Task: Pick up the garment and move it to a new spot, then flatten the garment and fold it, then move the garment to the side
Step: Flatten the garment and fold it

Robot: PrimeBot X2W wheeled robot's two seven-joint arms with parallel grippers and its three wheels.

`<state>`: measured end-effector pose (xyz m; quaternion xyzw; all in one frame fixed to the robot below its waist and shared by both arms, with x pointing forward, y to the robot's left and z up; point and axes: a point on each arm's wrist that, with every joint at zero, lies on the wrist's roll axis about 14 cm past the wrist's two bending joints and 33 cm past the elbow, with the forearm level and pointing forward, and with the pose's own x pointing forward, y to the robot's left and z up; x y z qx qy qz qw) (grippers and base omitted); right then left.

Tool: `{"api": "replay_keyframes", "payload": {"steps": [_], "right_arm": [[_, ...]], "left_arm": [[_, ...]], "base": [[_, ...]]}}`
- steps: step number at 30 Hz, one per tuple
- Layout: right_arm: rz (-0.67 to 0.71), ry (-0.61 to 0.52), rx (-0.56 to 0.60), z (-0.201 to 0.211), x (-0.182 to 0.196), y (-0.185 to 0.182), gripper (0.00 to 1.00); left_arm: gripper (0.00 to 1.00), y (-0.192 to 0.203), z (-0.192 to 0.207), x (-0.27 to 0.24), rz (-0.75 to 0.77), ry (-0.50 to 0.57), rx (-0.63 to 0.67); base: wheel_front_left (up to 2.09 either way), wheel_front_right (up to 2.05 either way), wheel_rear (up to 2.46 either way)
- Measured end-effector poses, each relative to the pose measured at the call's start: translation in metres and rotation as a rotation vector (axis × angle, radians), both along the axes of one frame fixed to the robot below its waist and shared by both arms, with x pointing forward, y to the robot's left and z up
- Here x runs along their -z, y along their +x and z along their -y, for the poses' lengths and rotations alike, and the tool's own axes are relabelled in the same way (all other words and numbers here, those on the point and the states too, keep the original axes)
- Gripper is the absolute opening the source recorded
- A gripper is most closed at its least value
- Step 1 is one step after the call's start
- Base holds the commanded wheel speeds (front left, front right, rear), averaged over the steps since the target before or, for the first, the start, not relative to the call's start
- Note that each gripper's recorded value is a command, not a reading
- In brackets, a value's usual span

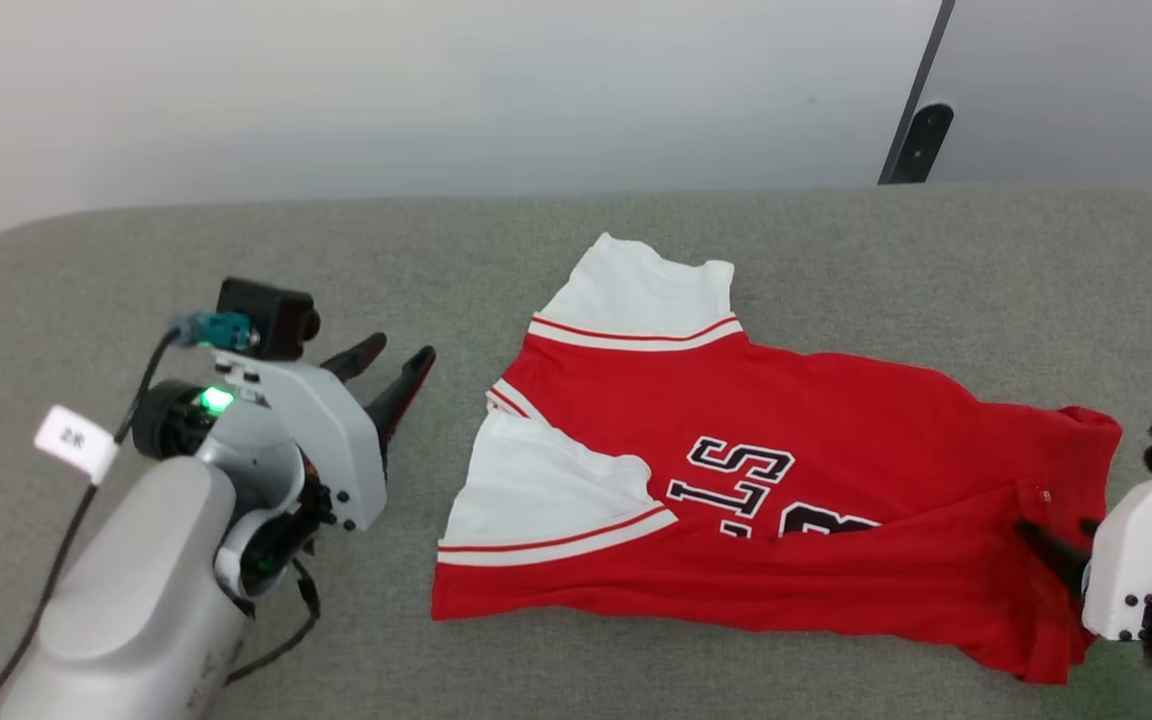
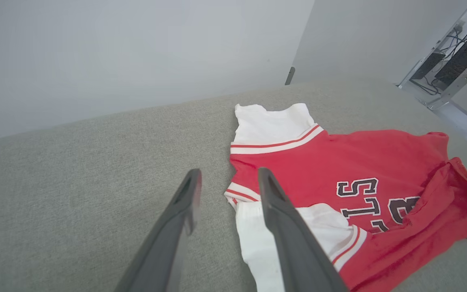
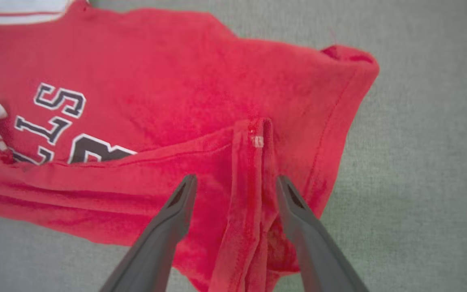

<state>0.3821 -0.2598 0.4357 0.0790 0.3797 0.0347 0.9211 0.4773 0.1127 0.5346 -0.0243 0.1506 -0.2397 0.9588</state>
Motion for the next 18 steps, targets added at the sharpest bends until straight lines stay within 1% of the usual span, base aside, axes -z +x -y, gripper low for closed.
{"api": "replay_keyframes", "payload": {"steps": [1,2,4,7,8,9,11,13,15,18], "right_arm": [[0.045,0.0,0.0,-0.001,-0.007,0.002,1.0],[0.096,-0.007,-0.008,-0.002,-0.015,0.004,1.0],[0.198,-0.032,-0.017,0.0,-0.031,0.007,1.0],[0.353,-0.06,-0.044,-0.006,-0.052,0.009,1.0],[0.4,-0.069,-0.059,-0.01,-0.057,0.008,1.0],[0.454,-0.078,-0.073,-0.014,-0.064,0.006,1.0],[0.545,-0.091,-0.072,-0.015,-0.074,0.004,1.0],[0.645,-0.121,-0.092,-0.018,-0.085,0.0,1.0],[0.703,-0.121,-0.077,-0.019,-0.087,-0.006,1.0],[0.796,-0.132,-0.064,-0.022,-0.092,-0.015,1.0]], "left_arm": [[0.74,-0.002,0.0,-0.001,0.009,-0.004,0.0],[0.82,-0.003,0.0,-0.002,0.017,-0.007,-0.001],[0.87,-0.006,0.0,-0.005,0.027,-0.012,0.003],[0.84,-0.011,0.0,-0.003,0.034,-0.002,0.012],[0.79,-0.012,0.0,-0.003,0.033,-0.003,0.012],[0.78,-0.012,0.0,-0.004,0.039,-0.003,0.015],[0.79,-0.012,0.003,-0.009,0.061,-0.018,0.023],[0.76,-0.012,0.006,-0.012,0.078,-0.028,0.032],[0.8,-0.01,0.008,-0.017,0.109,-0.041,0.036],[0.83,-0.009,0.017,-0.026,0.161,-0.08,0.052]], "base": [[0.0,0.0,0.0],[0.0,0.0,0.0],[0.0,0.0,0.0],[0.0,0.0,0.0],[0.0,0.0,0.0],[0.0,0.0,0.0],[0.0,0.0,0.0],[0.0,0.0,0.0],[0.0,0.0,0.0],[0.0,0.0,0.0]]}}
